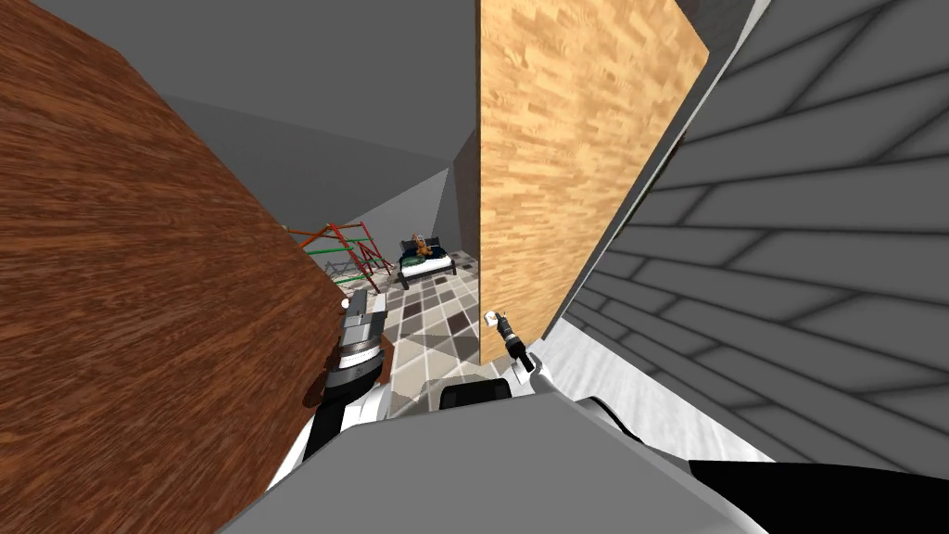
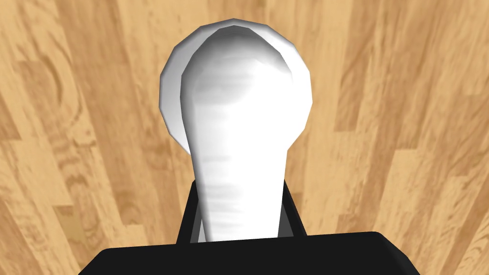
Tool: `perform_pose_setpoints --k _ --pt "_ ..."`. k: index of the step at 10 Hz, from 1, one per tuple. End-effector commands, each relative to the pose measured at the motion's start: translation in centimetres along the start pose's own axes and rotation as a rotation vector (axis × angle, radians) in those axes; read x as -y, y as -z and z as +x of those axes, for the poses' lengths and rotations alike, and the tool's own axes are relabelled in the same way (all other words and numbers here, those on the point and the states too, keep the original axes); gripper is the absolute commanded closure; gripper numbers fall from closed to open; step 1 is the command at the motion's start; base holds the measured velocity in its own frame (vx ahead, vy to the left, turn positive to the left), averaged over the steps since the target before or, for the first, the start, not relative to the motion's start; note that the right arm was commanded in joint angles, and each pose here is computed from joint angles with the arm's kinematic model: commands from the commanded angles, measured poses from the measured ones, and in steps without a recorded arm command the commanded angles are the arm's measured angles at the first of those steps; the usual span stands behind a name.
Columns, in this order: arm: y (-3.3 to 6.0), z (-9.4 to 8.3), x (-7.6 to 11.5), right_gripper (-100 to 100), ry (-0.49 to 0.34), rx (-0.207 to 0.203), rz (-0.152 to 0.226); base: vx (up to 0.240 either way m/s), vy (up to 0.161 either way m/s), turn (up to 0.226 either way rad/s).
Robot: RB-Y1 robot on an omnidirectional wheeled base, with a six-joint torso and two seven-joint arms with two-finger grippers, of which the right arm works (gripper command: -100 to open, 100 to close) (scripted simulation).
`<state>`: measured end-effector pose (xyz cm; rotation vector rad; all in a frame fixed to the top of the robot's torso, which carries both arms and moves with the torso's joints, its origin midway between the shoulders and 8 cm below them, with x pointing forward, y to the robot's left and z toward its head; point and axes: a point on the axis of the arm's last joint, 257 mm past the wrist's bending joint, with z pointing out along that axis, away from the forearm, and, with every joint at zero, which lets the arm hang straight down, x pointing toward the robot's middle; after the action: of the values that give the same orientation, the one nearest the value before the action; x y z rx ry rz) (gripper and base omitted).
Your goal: Push the door open
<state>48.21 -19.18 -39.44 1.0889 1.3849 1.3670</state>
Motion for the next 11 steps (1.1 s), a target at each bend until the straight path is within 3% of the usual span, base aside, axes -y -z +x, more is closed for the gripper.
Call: perform_pose_setpoints --k 1,2,3,5,6,8,11 --pt "-0.17 -1.8 -0.7 100 0.009 0.032 -0.018 0.154 0.117 -0.043" --pt "-0.17 -1.8 -0.7 100 0.009 0.032 -0.018 0.118 0.076 -0.034" --pt "-0.05 -2.8 -0.7 100 0.009 0.064 -0.017 0.173 0.126 -0.048" --pt "-0.05 -2.8 -0.7 100 0.009 0.064 -0.017 0.083 0.067 -0.026" --pt "0.09 -3.8 -0.6 100 0.008 0.096 -0.016 0.097 0.077 -0.041" --pt "-0.01 -4.2 -0.9 100 0.009 0.106 -0.023 0.103 0.093 -0.052" --pt "0.47 -5.9 -0.5 100 0.004 0.164 -0.012 0.148 0.117 -0.059"
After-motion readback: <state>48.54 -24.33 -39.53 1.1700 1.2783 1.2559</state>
